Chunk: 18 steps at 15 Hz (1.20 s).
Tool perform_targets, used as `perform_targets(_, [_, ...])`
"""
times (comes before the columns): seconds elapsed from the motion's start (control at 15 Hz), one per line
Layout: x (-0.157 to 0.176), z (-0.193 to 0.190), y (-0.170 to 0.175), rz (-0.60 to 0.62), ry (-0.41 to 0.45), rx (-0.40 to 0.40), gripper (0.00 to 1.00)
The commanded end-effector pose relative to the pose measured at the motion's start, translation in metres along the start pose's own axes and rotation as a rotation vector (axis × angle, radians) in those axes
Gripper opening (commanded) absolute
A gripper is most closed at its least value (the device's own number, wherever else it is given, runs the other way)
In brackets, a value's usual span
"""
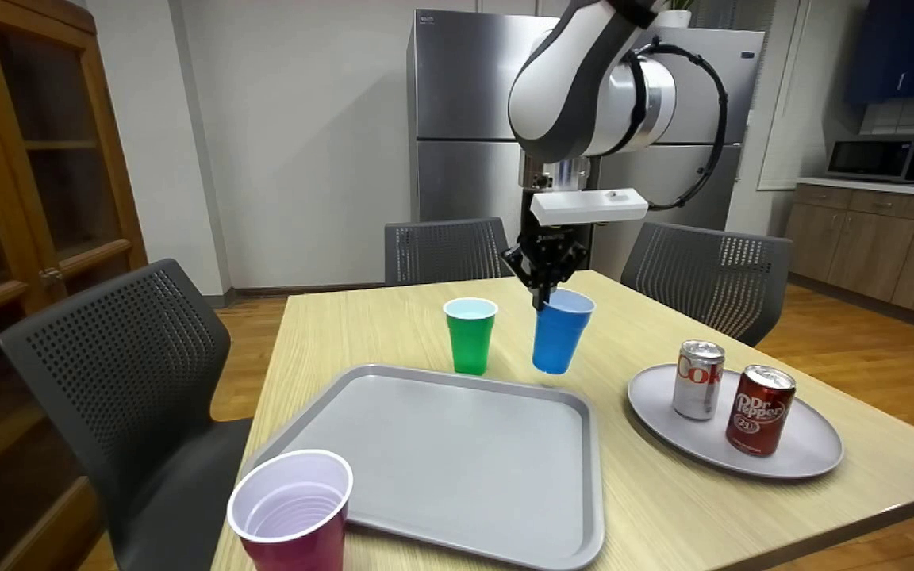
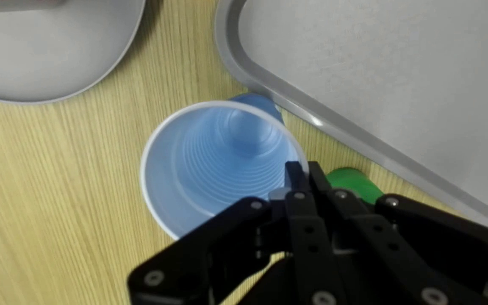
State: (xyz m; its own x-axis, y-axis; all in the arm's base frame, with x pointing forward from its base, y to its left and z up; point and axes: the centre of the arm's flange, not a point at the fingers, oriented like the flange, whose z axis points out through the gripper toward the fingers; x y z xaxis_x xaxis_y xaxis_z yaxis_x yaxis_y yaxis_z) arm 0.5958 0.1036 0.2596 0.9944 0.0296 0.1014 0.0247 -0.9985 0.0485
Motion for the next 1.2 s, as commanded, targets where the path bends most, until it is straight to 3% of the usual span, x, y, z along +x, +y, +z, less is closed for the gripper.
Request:
perform_targets(0.0, [0.021, 0.010, 0.007, 0.041, -0.022, -0.024, 0.01])
perform_targets(0.73, [0.034, 0.030, 0.014, 0.074, -0.051, -0.055, 0.01])
perform_targets(0.8, [0.035, 0.030, 0.014, 0.076, -0.055, -0.057, 0.24])
perform_targets(1.13, [0.034, 0.027, 0.015, 0.086, -0.068, -0.056, 0.59])
